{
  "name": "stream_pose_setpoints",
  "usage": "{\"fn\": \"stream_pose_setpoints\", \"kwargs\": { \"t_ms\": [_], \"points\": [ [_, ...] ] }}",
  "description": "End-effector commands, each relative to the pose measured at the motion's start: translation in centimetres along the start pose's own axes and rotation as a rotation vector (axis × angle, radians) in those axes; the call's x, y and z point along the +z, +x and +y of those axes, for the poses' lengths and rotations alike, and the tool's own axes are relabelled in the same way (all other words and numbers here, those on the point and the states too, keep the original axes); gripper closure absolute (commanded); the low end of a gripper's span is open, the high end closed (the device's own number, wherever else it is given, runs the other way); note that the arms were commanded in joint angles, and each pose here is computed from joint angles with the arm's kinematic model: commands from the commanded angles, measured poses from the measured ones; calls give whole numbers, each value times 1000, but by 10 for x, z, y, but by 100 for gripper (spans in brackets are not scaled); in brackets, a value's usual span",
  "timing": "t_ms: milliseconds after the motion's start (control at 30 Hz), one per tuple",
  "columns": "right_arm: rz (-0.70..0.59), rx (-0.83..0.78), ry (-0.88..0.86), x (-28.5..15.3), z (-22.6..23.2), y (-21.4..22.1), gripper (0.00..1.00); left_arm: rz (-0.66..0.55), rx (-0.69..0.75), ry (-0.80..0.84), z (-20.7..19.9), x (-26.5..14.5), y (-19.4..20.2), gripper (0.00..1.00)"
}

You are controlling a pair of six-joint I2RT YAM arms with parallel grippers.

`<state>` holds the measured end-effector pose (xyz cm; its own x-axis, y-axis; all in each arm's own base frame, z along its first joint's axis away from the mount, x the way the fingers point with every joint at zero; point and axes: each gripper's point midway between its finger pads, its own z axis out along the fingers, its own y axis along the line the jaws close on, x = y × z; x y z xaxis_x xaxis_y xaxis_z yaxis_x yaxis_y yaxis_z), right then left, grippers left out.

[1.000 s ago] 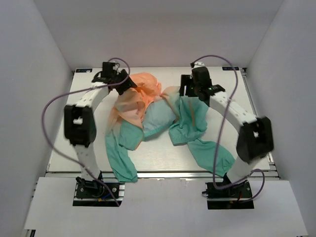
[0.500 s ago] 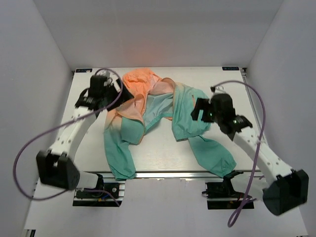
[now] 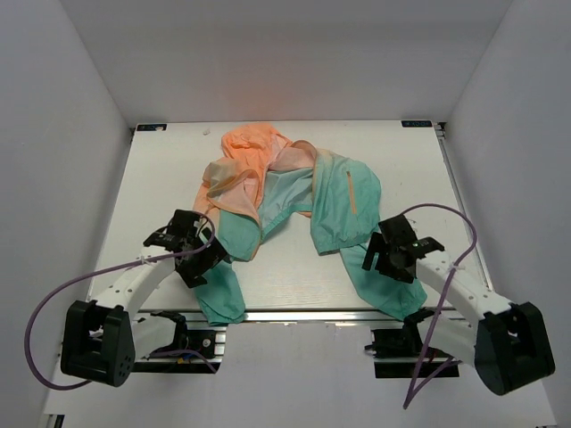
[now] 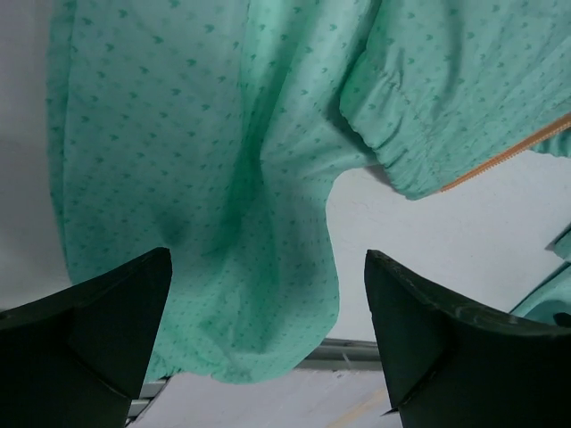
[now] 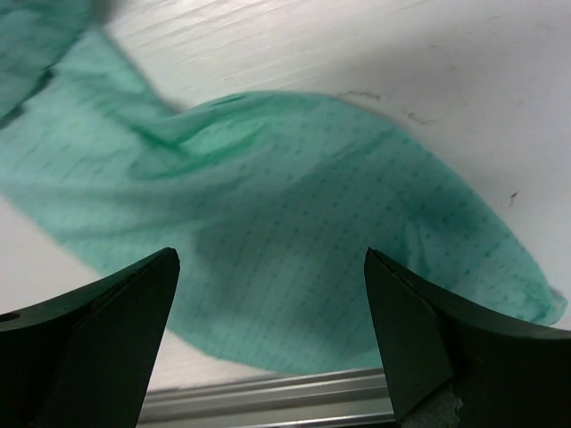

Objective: Zip up the jacket

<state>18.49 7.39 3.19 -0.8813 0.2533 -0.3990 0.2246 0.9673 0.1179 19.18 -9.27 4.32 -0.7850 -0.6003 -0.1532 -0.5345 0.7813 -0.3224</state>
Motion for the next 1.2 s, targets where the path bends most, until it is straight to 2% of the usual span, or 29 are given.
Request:
{"fn": "stream_pose_setpoints", "kwargs": {
  "t_ms": [0,100,233,333,533,600,633,700,767,833,867,933,1033,1100,1133,1167],
  "points": [
    [-28,71,120,18,-17,-9,11,18,-50,19,4,12,9,2],
    [-33,89,125,32,-16,-22,11,83,-107,-64,19,30,21,2],
    [14,145,117,51,-18,-39,12,70,-143,-193,27,37,6,2],
    [32,178,128,64,-25,-58,13,-7,-175,-246,25,39,-27,2],
    [-22,247,161,89,-43,-131,13,33,-287,-279,34,66,-72,2],
    [-28,248,166,98,-43,-147,13,42,-343,-351,54,70,-88,2],
    [-80,257,163,95,-50,-174,13,-16,-355,-370,52,66,-114,2],
    [-140,237,156,93,-48,-200,13,-47,-392,-407,59,62,-140,2],
    [-218,212,156,80,-46,-232,14,-170,-403,-427,52,45,-189,2],
    [-267,204,176,61,-47,-256,13,-244,-432,-453,52,31,-219,2],
    [-287,199,181,51,-48,-263,12,-289,-440,-429,42,16,-241,2],
    [-281,176,159,37,-43,-265,11,-336,-443,-399,33,-4,-260,2],
    [-303,137,63,7,-26,-260,11,-406,-416,-320,16,-44,-269,2],
    [-352,83,-6,-17,-12,-245,11,-391,-368,-243,9,-48,-253,2],
    [-380,33,-72,-26,10,-241,11,-430,-341,-169,-1,-68,-249,2],
    [-434,-19,-127,-48,26,-238,11,-433,-282,-75,-15,-71,-246,2]
  ]
}}
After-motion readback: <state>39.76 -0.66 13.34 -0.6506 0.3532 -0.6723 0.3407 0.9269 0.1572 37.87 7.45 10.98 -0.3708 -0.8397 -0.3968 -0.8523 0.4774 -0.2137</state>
